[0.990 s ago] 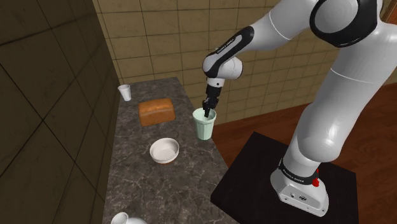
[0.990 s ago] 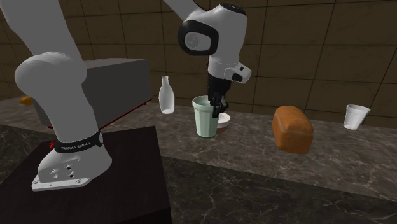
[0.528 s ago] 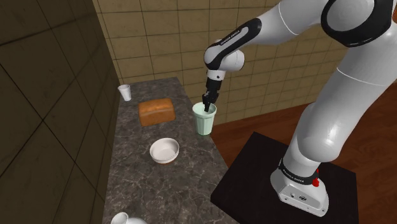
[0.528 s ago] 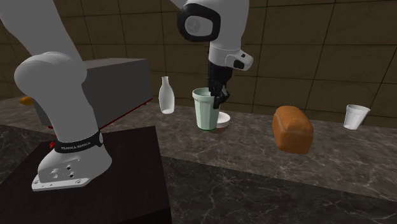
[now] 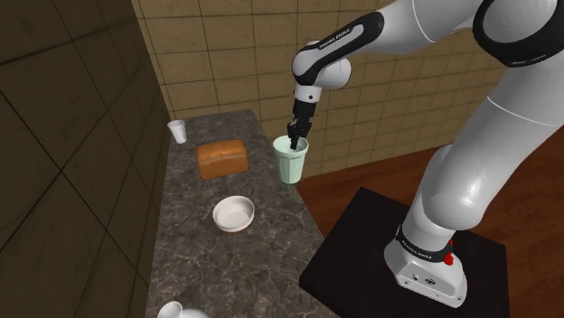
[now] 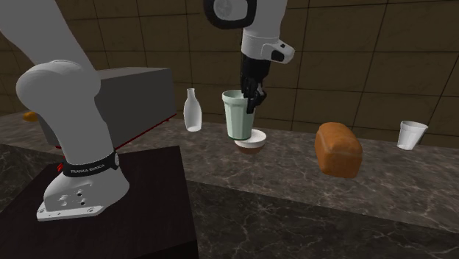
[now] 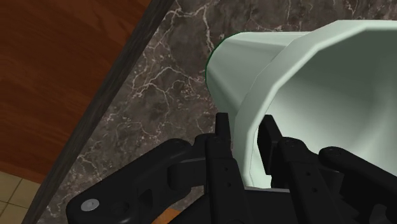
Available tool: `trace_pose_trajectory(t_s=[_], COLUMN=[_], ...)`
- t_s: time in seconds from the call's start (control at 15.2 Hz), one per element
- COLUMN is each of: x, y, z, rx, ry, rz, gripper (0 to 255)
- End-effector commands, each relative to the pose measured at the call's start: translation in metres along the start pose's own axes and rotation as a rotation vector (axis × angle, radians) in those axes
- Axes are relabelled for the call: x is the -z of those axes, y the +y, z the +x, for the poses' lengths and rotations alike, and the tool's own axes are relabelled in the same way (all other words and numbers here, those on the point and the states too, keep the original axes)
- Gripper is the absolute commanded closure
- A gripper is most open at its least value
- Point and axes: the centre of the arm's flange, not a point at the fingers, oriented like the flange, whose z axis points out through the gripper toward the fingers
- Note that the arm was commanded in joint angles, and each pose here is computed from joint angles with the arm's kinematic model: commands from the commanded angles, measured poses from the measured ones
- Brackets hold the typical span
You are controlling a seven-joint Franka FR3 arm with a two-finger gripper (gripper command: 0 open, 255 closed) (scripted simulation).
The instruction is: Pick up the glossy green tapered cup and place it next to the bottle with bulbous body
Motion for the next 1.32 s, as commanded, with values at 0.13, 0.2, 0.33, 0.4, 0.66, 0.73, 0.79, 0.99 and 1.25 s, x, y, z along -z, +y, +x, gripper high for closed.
trace_pose_trajectory(t_s=[0.13,0.2,0.33,0.4,0.66,0.73,0.79,0.99,1.25], x=[0.021,0.026,0.036,0.041,0.061,0.066,0.071,0.086,0.106], y=[-0.006,-0.008,-0.011,-0.013,-0.019,-0.021,-0.023,-0.028,-0.034], z=[0.001,0.001,0.001,0.001,0.002,0.002,0.002,0.002,0.003], rx=[0.000,0.000,0.000,0.000,0.000,0.000,0.000,0.000,0.000], ry=[0.000,0.000,0.000,0.000,0.000,0.000,0.000,0.000,0.000], rz=[0.000,0.000,0.000,0.000,0.000,0.000,0.000,0.000,0.000], gripper=[255,255,255,255,255,255,255,255,255])
